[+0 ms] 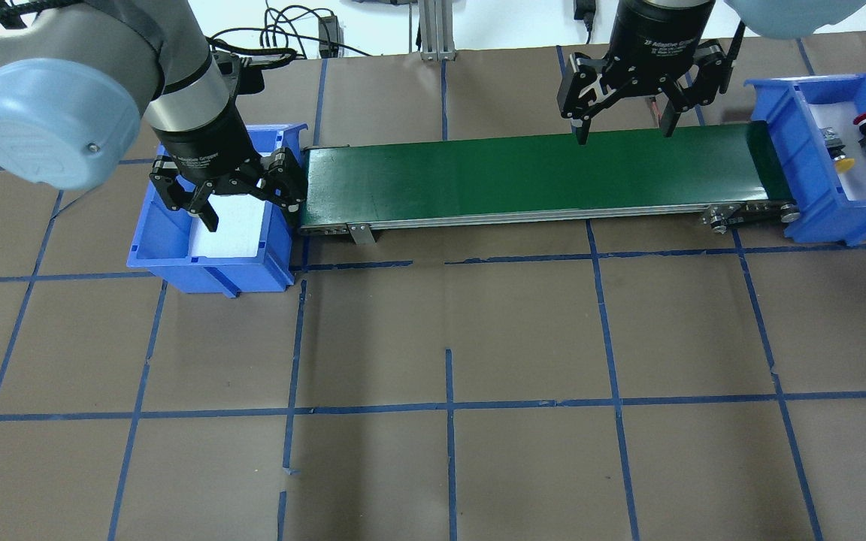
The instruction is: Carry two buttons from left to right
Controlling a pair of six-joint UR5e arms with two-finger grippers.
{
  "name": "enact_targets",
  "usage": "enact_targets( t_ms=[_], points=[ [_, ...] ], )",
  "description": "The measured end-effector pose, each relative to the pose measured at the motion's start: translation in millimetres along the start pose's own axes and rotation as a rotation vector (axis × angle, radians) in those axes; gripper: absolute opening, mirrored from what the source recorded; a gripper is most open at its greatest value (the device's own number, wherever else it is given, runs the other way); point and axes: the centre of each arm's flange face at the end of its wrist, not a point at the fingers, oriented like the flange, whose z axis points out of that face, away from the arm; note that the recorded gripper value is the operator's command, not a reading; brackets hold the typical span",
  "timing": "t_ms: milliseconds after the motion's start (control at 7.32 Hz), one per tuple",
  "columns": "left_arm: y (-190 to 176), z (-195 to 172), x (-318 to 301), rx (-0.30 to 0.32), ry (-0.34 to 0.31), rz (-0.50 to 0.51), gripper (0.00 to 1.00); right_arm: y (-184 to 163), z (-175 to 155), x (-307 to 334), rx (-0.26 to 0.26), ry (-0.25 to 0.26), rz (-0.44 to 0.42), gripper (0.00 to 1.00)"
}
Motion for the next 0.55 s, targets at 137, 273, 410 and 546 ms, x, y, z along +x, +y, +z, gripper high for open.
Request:
enact_targets(
  t_ms=[137,273,410,546],
  points=[
    [0.7,1.4,4.1,0.0,-0.002,0.007,1.0,1.0,-0.5,1.4,0.0,-0.002,0.004,1.0],
    [1.1,2.2,6.4,0.0,-0.003,0.011,1.0,3.3,-1.6,1.6,0.001,-0.003,0.005,1.0],
    [1.3,2.6,7.5,0.0,-0.003,0.013,1.0,5.2,-2.6,1.8,0.003,-0.004,0.006,1.0],
    [1.4,3.2,7.7,-0.001,-0.003,0.013,1.0,6.2,-2.9,1.5,0.004,-0.004,0.005,1.0]
  ],
)
